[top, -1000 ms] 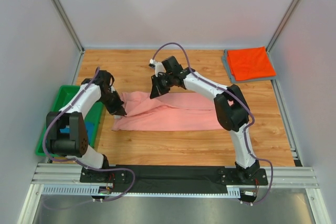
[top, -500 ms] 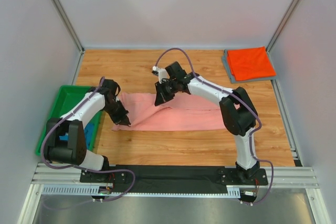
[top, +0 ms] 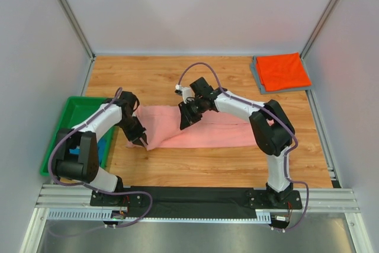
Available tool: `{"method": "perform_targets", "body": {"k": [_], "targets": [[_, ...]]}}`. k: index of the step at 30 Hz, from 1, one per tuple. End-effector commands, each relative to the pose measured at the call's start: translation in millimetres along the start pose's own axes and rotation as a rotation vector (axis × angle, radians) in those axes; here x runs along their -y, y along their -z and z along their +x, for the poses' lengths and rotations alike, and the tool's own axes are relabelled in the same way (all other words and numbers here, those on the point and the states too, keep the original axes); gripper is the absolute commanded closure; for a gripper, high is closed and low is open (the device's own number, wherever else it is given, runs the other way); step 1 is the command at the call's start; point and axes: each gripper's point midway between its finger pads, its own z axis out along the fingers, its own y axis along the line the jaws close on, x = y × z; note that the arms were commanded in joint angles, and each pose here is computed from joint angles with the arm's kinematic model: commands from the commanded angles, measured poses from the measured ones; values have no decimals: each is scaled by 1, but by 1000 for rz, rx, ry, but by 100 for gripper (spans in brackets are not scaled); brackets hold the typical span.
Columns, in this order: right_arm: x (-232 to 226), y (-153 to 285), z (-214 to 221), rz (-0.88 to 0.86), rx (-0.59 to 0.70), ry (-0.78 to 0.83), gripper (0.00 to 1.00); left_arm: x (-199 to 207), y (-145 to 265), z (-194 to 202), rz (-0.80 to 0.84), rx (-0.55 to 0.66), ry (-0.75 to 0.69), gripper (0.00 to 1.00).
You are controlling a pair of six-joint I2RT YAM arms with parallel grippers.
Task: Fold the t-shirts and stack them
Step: Fold the tshirt
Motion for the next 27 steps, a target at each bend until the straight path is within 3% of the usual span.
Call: {"method": "perform_targets", "body": {"k": [1, 6, 10, 20, 22, 27], "targets": [[-11, 23, 3, 4, 0, 60, 79, 7, 14, -3, -14, 20, -62, 72], [-11, 37, -9, 78, 55, 41, 79, 28, 35, -22, 40, 108, -123, 66], [1, 20, -26, 124, 99, -35, 79, 44, 22, -36, 68, 96, -180, 65], [74, -8, -4, 381, 94, -136, 79, 77, 3, -138, -77, 237, -337, 64], [82, 0, -2, 417, 89, -154, 79, 54, -8, -142, -212, 153, -300, 64], [79, 54, -17, 518, 145, -200, 78, 74, 17, -164, -174, 238, -310, 63]]}}
